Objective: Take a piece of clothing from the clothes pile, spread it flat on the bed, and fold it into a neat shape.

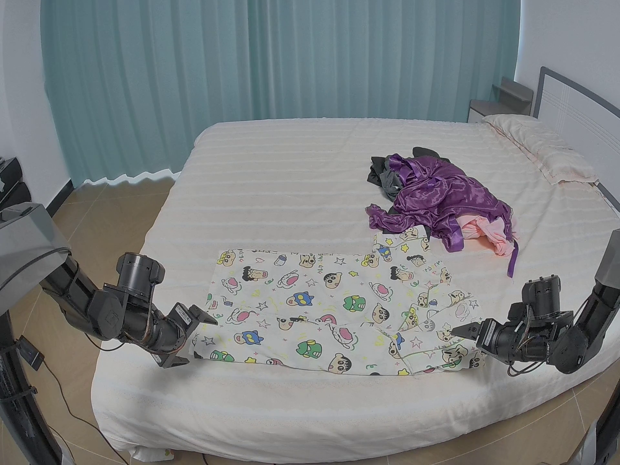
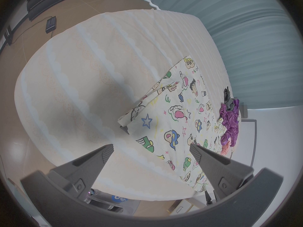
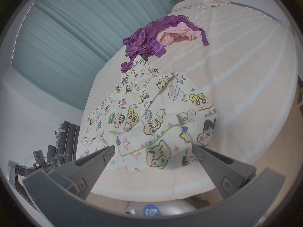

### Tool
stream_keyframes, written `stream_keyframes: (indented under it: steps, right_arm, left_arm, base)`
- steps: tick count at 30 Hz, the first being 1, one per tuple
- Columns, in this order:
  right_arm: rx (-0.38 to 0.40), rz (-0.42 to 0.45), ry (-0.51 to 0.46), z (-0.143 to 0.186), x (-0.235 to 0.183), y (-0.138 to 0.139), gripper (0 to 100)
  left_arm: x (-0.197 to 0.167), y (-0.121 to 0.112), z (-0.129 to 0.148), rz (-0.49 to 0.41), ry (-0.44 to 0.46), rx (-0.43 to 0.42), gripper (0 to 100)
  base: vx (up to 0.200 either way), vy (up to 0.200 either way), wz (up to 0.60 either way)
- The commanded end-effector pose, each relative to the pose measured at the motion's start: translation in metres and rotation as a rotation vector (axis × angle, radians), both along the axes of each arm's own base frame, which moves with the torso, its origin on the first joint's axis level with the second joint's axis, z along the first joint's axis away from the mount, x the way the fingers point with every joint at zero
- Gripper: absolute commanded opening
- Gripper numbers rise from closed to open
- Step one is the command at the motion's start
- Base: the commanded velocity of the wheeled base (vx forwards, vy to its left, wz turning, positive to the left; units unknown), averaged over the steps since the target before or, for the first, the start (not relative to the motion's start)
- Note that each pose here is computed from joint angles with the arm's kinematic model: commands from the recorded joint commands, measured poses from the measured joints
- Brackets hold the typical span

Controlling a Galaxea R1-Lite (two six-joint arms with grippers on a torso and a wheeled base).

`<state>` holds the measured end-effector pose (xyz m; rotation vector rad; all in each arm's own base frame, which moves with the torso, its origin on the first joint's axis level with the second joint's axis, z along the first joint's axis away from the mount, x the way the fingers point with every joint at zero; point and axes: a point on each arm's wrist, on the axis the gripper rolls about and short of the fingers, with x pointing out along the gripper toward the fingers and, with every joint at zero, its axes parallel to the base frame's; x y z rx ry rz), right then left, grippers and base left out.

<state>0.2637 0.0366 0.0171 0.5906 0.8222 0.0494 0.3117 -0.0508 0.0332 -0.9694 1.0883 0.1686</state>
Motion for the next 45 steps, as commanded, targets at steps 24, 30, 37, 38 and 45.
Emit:
stream_keyframes:
  steps: [24,30,37,38,45]
  right_arm:
    - [0.020,-0.019,-0.025,-0.013,0.008,-0.005,0]
    - [0.013,-0.018,-0.009,-0.013,0.000,-0.005,0]
    - [-0.009,-0.016,-0.005,-0.003,-0.022,-0.001,0]
    - [-0.010,-0.013,-0.002,-0.003,-0.024,-0.001,0]
    - [-0.048,-0.035,0.051,-0.007,-0.045,0.014,0]
  left_arm:
    - [0.000,-0.001,-0.001,0.000,0.004,0.004,100]
    - [0.000,0.000,-0.001,0.002,0.004,0.005,100]
    - [-0.001,0.000,-0.001,0.000,0.005,0.005,100]
    - [-0.001,0.000,-0.001,0.000,0.005,0.005,100]
    - [-0.001,0.000,-0.002,0.000,0.007,0.005,100]
  base:
    - [0.000,0.000,0.00]
    - [0.000,0.000,0.00]
    - [0.000,0.000,0.00]
    - [0.000,0.000,0.00]
    - [0.000,0.000,0.00]
